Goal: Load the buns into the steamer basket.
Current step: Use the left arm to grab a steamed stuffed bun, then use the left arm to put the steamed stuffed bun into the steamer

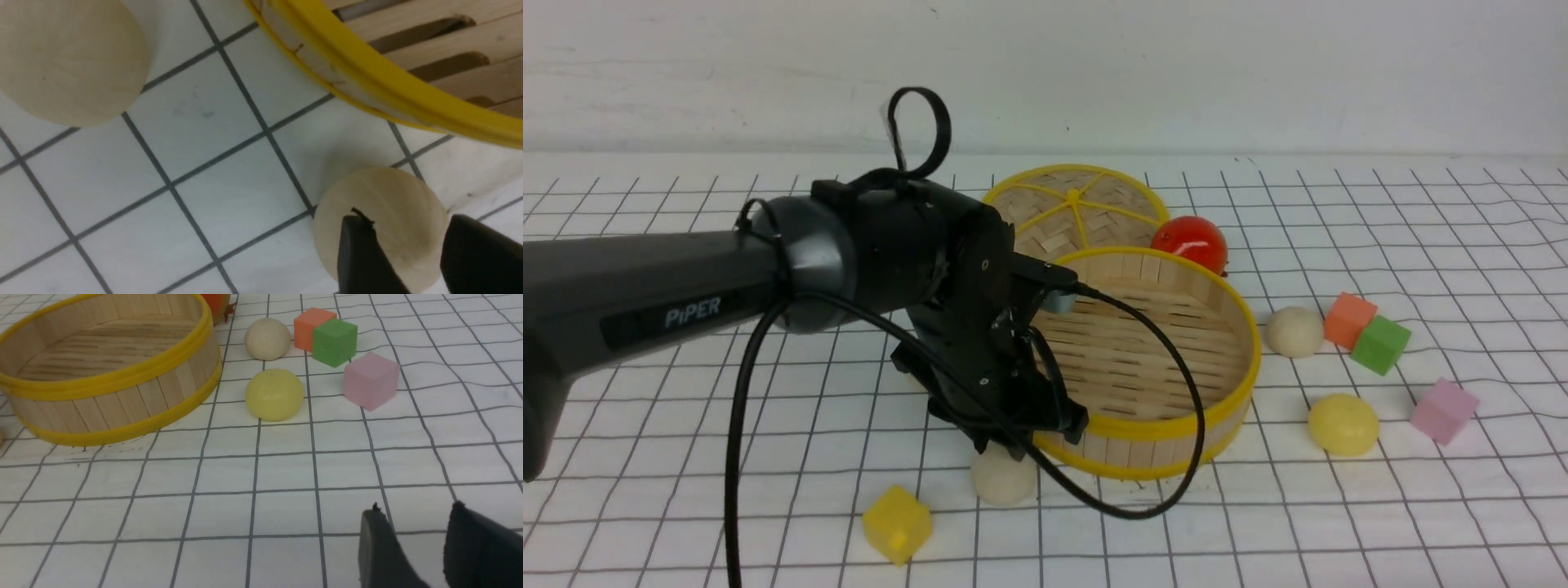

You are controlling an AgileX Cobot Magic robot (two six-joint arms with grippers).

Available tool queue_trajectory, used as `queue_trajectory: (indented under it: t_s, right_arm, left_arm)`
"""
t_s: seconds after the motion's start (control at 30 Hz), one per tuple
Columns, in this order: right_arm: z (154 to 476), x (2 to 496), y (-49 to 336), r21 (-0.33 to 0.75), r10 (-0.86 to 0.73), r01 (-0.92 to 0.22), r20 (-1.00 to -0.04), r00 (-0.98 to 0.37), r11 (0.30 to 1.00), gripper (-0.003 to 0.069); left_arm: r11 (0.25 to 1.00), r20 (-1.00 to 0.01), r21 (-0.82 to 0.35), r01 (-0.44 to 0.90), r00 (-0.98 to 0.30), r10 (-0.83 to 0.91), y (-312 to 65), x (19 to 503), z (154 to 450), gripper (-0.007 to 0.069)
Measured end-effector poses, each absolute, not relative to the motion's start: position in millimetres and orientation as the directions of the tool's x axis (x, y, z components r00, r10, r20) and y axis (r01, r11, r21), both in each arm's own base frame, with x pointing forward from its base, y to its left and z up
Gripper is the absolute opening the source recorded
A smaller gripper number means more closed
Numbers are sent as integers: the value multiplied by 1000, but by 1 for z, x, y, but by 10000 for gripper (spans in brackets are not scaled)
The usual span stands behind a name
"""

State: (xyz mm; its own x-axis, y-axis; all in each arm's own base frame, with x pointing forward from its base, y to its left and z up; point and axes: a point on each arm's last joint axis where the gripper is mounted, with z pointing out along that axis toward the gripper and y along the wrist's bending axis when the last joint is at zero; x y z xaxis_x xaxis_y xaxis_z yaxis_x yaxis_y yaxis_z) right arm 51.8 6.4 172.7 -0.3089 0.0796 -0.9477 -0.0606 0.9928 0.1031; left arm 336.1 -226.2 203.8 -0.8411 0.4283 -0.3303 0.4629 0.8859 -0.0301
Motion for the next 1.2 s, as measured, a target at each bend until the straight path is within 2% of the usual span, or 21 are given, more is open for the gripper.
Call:
queue_trajectory:
  t_s: [0.3, 0.37, 0.47, 0.57, 0.73, 0.83, 1.0, 1.1, 1.2]
  right_arm:
    - [173, 52, 6, 103, 80, -61, -948, -309, 993, 241]
    - [173, 52, 6, 103, 80, -61, -948, -309, 993, 241]
    - [173, 52, 6, 103, 80, -61, -948, -309, 993, 241]
    - [173, 52, 6, 103, 80, -61, -948, -309, 993, 241]
    - [173, 52, 6, 103, 80, -61, -948, -309, 993, 241]
    - [173, 52, 6, 103, 80, -61, -948, -309, 993, 241]
    - [173, 52, 6, 103, 80, -61, -948, -309, 993, 241]
    - [173, 52, 6, 103, 80, -61, -948, -309, 993, 241]
    - [173, 52, 6, 103, 80, -61, -948, -309, 993, 241]
  left_arm:
    - [885, -324, -26, 464, -842, 432, -228, 340, 192, 233]
    - [886, -324, -26, 464, -842, 432, -228, 340, 192, 181]
    - [887, -313, -27, 461, -846, 431, -228, 339, 192, 60]
    - [888, -289, -26, 459, -854, 433, -227, 337, 192, -11]
    - [891, -274, -42, 451, -863, 424, -225, 332, 209, -13]
    - [890, -355, -96, 446, -851, 388, -227, 330, 249, -13]
    - [857, -481, -161, 489, -797, 365, -239, 336, 285, -13]
    - [832, -541, -180, 524, -759, 361, -250, 348, 281, -13]
    - [832, -554, -181, 525, -753, 354, -260, 363, 258, -13]
